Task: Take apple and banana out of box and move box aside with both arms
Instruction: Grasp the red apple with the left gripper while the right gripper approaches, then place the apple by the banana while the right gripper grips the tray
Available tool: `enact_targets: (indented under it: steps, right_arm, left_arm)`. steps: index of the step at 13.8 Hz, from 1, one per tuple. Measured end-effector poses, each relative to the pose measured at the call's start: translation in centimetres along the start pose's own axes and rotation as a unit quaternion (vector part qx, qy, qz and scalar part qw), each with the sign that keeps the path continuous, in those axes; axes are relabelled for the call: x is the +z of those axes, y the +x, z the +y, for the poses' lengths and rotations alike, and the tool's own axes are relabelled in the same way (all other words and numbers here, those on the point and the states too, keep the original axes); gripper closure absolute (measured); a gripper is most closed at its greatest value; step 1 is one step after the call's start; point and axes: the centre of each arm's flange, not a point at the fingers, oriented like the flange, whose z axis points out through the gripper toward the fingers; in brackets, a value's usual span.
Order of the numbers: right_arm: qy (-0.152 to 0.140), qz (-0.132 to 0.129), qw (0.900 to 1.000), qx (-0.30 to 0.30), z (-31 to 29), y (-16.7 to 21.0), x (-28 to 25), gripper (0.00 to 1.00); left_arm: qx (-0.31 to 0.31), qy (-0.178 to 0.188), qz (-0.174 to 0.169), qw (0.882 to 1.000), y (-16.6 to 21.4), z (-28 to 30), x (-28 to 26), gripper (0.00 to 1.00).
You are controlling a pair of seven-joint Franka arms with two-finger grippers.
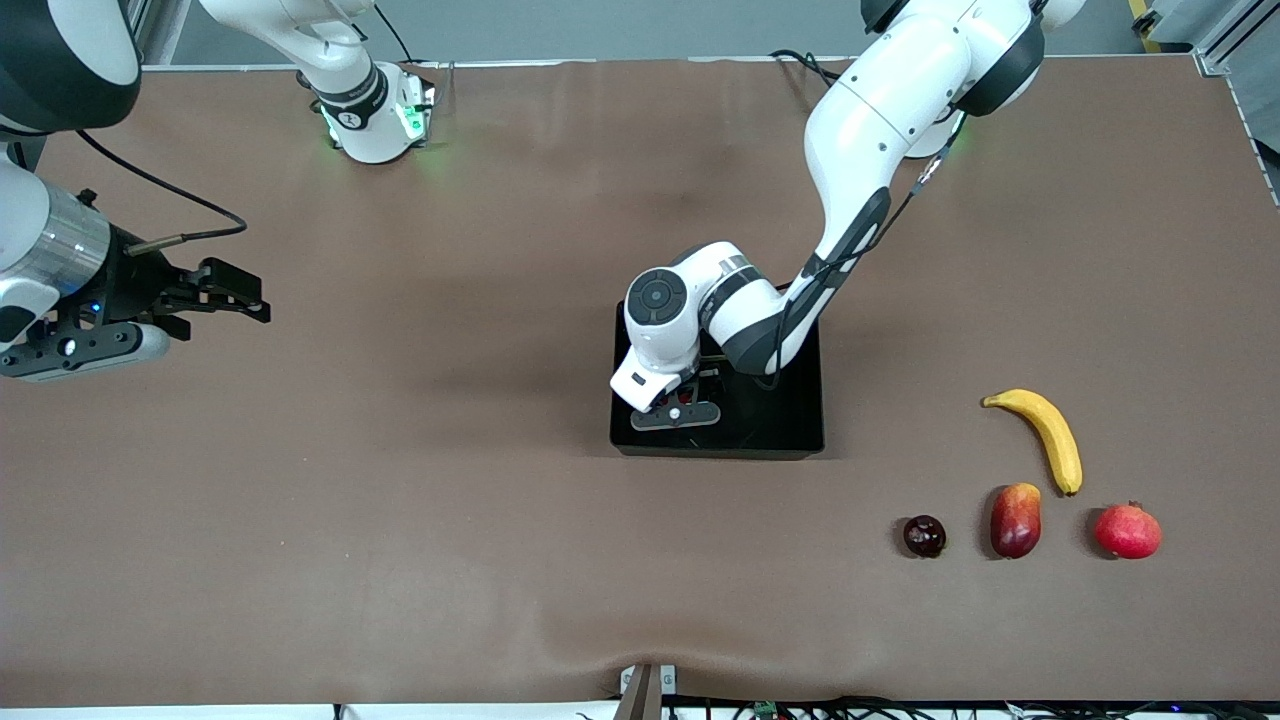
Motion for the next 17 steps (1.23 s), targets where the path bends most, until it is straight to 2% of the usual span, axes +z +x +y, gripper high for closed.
enact_targets:
  steps: [2,3,8,11,14,17]
  right_arm:
    - [0.001,-0.003,1.0,0.0,0.0,0.0,0.3,0.0]
    - [0.002,-0.003,1.0,0.0,0.0,0.0,0.5,0.0]
    - [0.002,0.002,1.0,-0.018,-2.3,0.6,1.4,0.0]
    - [0.001,-0.002,1.0,-0.028,-3.6,2.2,4.2,0.0]
    - [-0.001,-0.009,1.0,-0.018,-5.5,4.5,8.8,0.0]
    - [-0.004,-0.006,1.0,0.007,-10.3,5.7,12.1,0.0]
  left_arm:
    - [0.0,0.002,-0.004,1.0,-0.1,-0.1,0.7,0.22]
    - [-0.001,0.002,-0.003,1.0,0.0,-0.1,0.6,0.27]
    - [-0.011,-0.006,0.0,1.0,1.0,-0.5,-0.2,0.27]
    - [-0.021,-0.01,0.0,1.0,1.6,-0.9,-2.7,0.27]
    - [-0.034,-0.005,0.002,0.999,2.5,-1.8,-6.9,0.27]
    - [-0.052,-0.008,0.005,0.999,4.4,-4.8,-13.1,0.27]
